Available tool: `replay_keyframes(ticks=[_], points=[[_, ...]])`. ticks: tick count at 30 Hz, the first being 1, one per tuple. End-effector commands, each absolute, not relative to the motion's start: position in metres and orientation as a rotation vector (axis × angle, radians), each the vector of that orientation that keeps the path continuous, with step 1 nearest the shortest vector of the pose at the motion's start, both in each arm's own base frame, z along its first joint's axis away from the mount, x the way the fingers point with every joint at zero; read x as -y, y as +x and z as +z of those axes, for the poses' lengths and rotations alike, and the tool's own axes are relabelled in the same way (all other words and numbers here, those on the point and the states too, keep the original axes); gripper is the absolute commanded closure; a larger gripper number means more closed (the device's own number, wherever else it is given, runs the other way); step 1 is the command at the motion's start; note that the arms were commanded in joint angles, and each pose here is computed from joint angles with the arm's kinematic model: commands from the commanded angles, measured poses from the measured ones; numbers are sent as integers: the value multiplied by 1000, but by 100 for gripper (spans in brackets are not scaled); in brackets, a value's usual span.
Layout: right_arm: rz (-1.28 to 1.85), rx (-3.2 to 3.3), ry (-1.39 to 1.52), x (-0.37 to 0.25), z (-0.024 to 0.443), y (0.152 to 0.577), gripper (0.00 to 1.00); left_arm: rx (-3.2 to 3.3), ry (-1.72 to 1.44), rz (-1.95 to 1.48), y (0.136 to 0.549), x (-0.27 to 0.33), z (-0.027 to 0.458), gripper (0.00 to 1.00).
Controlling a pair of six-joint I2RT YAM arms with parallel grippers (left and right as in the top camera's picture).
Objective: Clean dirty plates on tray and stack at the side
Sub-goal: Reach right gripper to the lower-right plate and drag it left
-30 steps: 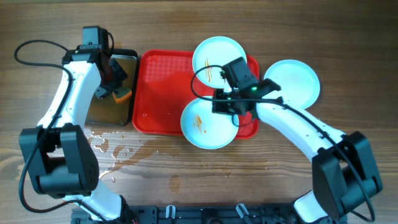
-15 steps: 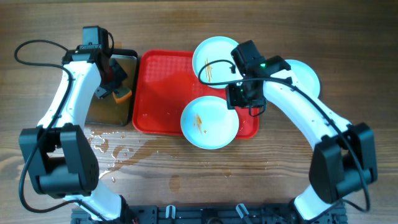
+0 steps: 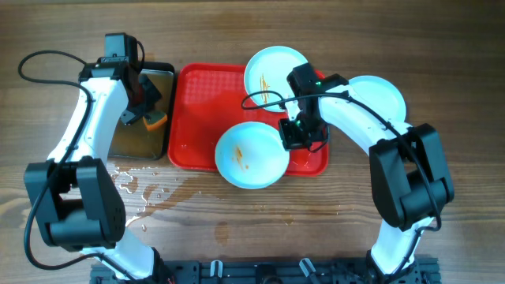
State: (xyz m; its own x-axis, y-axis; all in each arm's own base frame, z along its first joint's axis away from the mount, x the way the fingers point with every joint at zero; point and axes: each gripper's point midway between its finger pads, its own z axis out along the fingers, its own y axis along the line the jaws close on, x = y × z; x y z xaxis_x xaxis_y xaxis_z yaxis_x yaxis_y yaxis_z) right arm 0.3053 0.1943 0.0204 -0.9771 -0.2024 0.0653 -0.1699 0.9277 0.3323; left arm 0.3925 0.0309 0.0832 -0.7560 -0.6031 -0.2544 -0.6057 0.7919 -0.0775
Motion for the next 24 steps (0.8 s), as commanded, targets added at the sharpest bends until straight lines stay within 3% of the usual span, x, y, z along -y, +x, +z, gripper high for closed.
replay_keyframes(ticks=[1,6,11,12,14,16,24], points=[[-627,3008,94,-219,22,318,96,-2703,-918,35,397,-34,86,96],[-680,3177,-106,-257,24,352,96,-2704,-918,34,397,-34,86,96],[-570,3278,-110,-272,19,352,96,-2709,-919,36,396,-34,86,96],[-571,3279,-110,-272,19,352,94,-2709,-919,36,396,-34,86,96],[-573,3281,-120,-270,19,354,74,-2709,-919,35,396,-34,86,96],[-577,3284,-121,-270,19,355,67,-2713,-918,18,396,-32,86,96],[-586,3283,-118,-272,16,357,65,-2726,-911,-47,397,-24,85,96]])
